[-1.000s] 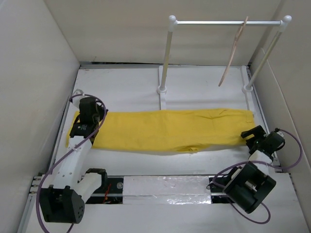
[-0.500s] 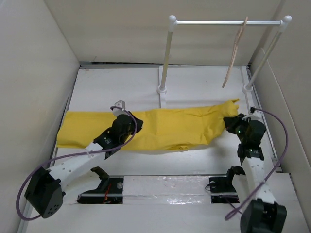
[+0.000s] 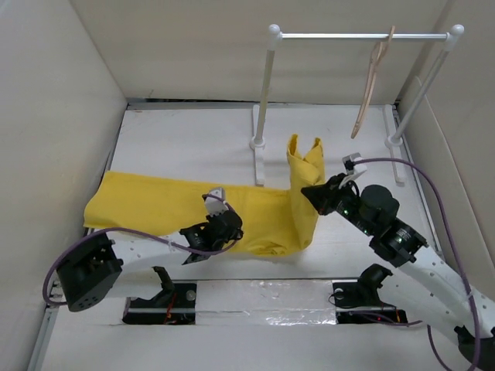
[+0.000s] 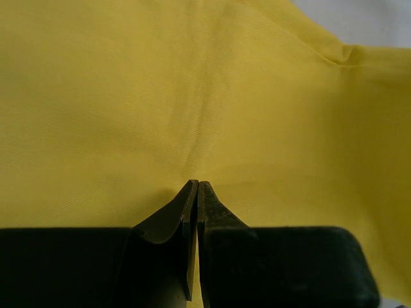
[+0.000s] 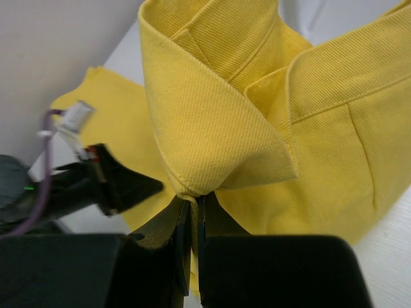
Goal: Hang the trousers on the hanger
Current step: Fold the trousers at the center of the board, then pick up the hanger from the clothesline.
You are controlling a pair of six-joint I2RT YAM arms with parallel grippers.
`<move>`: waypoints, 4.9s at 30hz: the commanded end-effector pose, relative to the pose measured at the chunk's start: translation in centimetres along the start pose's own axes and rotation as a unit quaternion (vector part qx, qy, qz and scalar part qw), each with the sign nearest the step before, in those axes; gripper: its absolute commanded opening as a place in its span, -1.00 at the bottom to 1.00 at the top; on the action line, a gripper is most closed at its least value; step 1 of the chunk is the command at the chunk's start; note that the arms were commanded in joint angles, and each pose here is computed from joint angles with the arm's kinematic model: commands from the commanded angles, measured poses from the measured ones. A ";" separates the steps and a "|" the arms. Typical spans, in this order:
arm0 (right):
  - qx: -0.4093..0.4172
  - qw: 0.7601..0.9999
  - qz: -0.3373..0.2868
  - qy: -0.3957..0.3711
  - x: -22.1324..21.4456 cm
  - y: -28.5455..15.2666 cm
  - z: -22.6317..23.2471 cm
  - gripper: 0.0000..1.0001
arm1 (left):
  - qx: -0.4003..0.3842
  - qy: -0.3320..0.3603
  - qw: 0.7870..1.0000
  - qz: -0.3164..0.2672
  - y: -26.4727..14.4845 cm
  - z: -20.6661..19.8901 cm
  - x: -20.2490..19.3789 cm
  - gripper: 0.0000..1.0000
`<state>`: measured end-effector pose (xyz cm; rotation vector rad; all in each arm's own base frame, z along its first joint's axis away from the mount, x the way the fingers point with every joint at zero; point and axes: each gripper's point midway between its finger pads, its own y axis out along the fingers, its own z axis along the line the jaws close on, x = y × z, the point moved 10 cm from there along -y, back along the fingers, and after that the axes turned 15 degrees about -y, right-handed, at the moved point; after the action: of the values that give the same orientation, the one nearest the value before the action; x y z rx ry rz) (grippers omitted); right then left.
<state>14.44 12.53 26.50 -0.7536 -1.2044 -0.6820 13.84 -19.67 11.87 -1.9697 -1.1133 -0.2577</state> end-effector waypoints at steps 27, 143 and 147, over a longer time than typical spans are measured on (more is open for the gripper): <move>-0.017 0.977 -0.201 -0.073 22.1 -2.6 4.0 -1.00 | -0.097 0.073 0.991 0.049 5.6 -18.8 -10.9 -0.87; -0.237 0.949 -0.022 -0.205 17.4 2.7 -27.7 0.32 | -0.358 0.204 0.910 0.041 -2.4 -12.2 1.8 -0.64; -0.223 0.953 -0.024 -0.203 16.6 3.2 -27.5 -0.07 | -0.358 0.204 0.910 0.042 -2.4 -12.1 1.8 -0.64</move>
<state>36.01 -9.38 36.97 -1.3350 -1.4168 -0.9012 15.34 -26.66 20.63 -2.3963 -0.6625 -1.0735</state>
